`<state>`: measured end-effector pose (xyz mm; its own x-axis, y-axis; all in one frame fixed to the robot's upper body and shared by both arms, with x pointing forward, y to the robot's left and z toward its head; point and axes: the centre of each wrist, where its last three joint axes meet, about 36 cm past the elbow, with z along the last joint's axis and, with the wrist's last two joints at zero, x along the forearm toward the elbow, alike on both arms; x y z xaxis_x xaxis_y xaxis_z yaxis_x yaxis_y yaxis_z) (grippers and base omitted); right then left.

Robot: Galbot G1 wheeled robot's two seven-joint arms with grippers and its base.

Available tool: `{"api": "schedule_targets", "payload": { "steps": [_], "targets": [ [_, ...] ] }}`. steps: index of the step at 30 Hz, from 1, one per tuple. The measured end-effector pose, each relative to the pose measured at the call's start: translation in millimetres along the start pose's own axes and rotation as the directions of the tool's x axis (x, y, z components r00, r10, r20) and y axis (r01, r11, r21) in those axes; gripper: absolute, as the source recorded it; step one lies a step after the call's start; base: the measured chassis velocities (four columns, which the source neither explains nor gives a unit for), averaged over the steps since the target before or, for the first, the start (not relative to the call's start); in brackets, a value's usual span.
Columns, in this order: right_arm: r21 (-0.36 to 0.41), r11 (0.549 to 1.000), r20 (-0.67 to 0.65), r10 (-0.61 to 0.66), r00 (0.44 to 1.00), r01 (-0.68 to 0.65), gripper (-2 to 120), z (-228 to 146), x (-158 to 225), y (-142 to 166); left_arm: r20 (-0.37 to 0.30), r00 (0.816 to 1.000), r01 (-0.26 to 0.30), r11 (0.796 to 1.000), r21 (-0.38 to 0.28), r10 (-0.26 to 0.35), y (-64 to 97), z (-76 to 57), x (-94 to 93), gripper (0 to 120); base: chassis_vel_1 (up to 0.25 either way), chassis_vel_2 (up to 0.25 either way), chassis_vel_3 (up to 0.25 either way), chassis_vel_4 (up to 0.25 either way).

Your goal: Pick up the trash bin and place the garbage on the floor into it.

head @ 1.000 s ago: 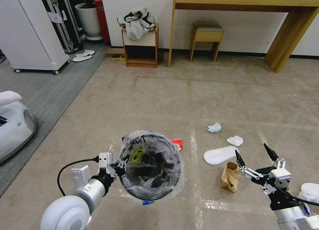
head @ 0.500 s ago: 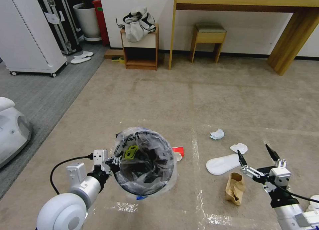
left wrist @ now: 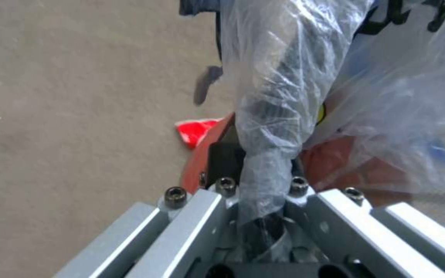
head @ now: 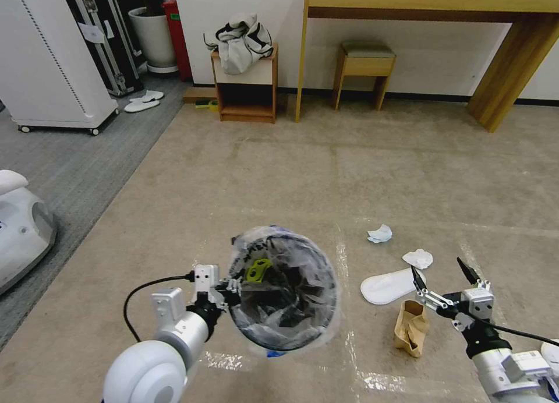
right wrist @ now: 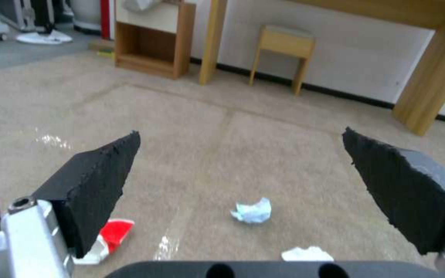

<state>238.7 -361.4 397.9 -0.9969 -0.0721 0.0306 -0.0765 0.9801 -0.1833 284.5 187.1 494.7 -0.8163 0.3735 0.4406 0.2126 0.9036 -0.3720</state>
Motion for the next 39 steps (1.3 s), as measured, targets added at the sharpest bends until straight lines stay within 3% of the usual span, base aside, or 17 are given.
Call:
{"api": "schedule_targets", "payload": {
  "steps": [6, 8, 12, 19, 27, 39],
  "targets": [
    [-0.001, 1.000, -0.042, 0.000, 0.999, 0.000, 100, 7.5, -0.3, 0.5, -0.013, 1.000, -0.020, 1.000, 0.021, 0.020, -5.4, 2.4, -0.1, 1, 0.000, 0.000, 0.000, 0.000],
    [-0.015, 1.000, -0.084, 0.004, 0.996, -0.005, 100, 13.9, -2.6, 4.2, -0.027, 0.999, -0.034, 0.998, 0.059, 0.036, -10.5, -1.0, 2.4, 1, 0.000, 0.000, 0.000, 0.000],
    [-0.028, 1.000, -0.118, 0.003, 0.993, -0.006, 100, 17.3, -6.2, 7.3, -0.031, 0.999, -0.039, 0.997, 0.067, 0.041, -11.6, -3.5, 3.9, 1, 0.000, 0.000, 0.000, 0.000],
    [-0.054, 0.998, -0.209, 0.008, 0.978, -0.019, 100, 23.7, -12.3, 8.5, -0.003, 1.000, 0.013, 0.999, 0.049, -0.013, 1.1, -13.0, 5.4, 1, 0.000, 0.000, 0.000, 0.000],
    [-0.037, 0.999, -0.335, -0.022, 0.942, 0.010, 100, 12.3, -36.2, -24.6, 0.003, 0.997, 0.079, 0.997, 0.027, -0.079, 19.4, -15.8, 11.3, 1, 0.000, 0.000, 0.000, 0.000],
    [-0.037, 0.999, -0.436, -0.041, 0.899, 0.028, 100, 8.6, -51.4, -38.3, 0.019, 0.997, 0.079, 0.997, 0.008, -0.079, 30.5, -19.8, 13.5, 1, 0.000, 0.000, 0.000, 0.000]
  ]
}}
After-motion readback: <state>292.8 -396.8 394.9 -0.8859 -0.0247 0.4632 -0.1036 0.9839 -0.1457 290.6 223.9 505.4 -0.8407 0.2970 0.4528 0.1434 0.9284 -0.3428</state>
